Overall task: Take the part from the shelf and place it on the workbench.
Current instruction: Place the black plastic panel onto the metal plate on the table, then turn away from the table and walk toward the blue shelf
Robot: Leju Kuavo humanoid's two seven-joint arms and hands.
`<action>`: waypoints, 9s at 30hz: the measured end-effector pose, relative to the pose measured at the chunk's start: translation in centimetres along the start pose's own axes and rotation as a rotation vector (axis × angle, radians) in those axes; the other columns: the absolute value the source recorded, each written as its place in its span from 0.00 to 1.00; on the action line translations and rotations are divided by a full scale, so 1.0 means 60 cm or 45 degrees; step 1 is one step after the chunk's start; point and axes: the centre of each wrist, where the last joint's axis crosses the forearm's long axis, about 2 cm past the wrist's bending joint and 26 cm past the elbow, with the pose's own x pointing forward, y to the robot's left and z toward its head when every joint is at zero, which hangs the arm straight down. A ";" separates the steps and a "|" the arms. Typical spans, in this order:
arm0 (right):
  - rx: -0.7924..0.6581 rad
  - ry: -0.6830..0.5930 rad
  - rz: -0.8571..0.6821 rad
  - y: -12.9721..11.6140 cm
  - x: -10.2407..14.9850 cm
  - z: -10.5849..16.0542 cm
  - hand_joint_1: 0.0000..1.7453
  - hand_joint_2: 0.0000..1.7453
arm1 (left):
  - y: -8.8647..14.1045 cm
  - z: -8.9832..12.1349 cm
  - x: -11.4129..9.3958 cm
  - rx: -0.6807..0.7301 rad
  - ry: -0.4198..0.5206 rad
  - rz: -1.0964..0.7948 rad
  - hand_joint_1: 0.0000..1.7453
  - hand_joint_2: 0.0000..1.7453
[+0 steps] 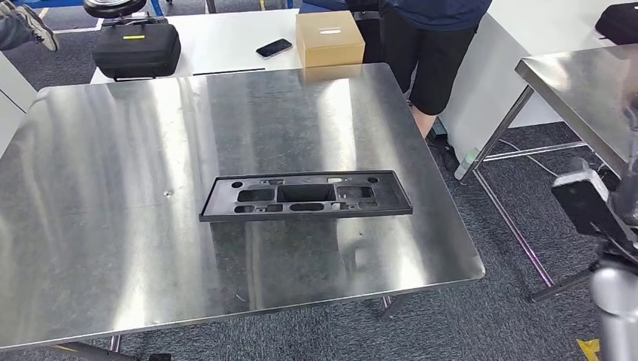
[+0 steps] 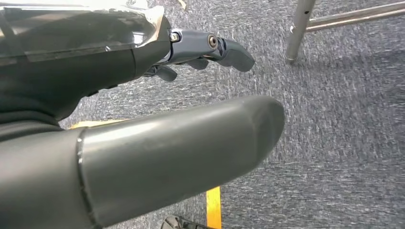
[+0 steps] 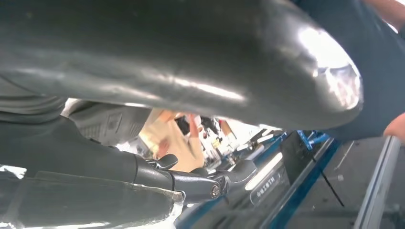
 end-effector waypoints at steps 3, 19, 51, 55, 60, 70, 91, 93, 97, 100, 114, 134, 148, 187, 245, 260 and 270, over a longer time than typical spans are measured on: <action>-0.029 -0.059 0.027 -0.029 0.013 0.067 0.00 0.00 | 0.004 0.000 -0.006 0.013 0.037 0.039 0.00 0.00; -0.046 -0.120 -0.006 -0.050 0.067 0.153 0.00 0.00 | 0.015 0.006 -0.032 0.065 0.126 0.061 0.00 0.00; -0.035 -0.096 -0.038 -0.043 0.096 0.178 0.00 0.00 | 0.050 -0.005 -0.048 0.218 0.191 0.011 0.00 0.00; -0.015 -0.083 -0.063 -0.042 0.097 0.187 0.00 0.00 | 0.057 -0.009 -0.048 0.241 0.183 0.022 0.00 0.00; 0.027 -0.054 -0.122 -0.039 0.096 0.205 0.00 0.00 | 0.065 -0.014 -0.045 0.274 0.190 0.056 0.00 0.00; 0.080 -0.006 -0.164 -0.030 0.097 0.232 0.00 0.00 | 0.068 -0.014 -0.049 0.295 0.208 0.086 0.00 0.00; 0.483 1.250 -0.339 0.226 -0.016 0.505 0.00 0.00 | 0.063 0.000 -0.066 0.280 0.268 0.138 0.00 0.00; 0.543 1.391 -0.344 0.240 -0.018 0.547 0.00 0.00 | 0.063 0.001 -0.069 0.287 0.279 0.149 0.00 0.00; 0.669 1.628 -0.340 0.264 -0.004 0.605 0.00 0.00 | 0.063 0.004 -0.073 0.300 0.288 0.167 0.00 0.00; 0.812 1.787 -0.307 0.277 0.016 0.639 0.00 0.00 | 0.062 0.006 -0.076 0.303 0.294 0.172 0.00 0.00; 1.385 1.992 -0.256 0.298 0.116 0.729 0.00 0.00 | 0.047 0.024 -0.092 0.283 0.325 0.135 0.00 0.00; 1.457 1.854 -0.237 0.326 0.124 0.691 0.00 0.00 | 0.038 0.025 -0.084 0.243 0.338 0.108 0.00 0.00; 1.448 1.871 -0.225 0.333 0.117 0.674 0.00 0.00 | 0.035 0.029 -0.090 0.229 0.372 0.109 0.00 0.00; 1.416 1.888 -0.258 0.340 0.122 0.666 0.00 0.00 | 0.023 0.038 -0.092 0.221 0.444 0.111 0.00 0.00; 1.162 2.082 -0.328 0.300 0.126 0.732 0.00 0.00 | 0.033 0.033 -0.096 0.193 0.351 0.088 0.00 0.00; 1.176 2.048 -0.359 0.304 0.126 0.727 0.00 0.00 | 0.031 0.041 -0.106 0.212 0.376 0.116 0.00 0.00; 1.170 2.049 -0.359 0.304 0.131 0.730 0.00 0.00 | 0.029 0.046 -0.112 0.214 0.398 0.116 0.00 0.00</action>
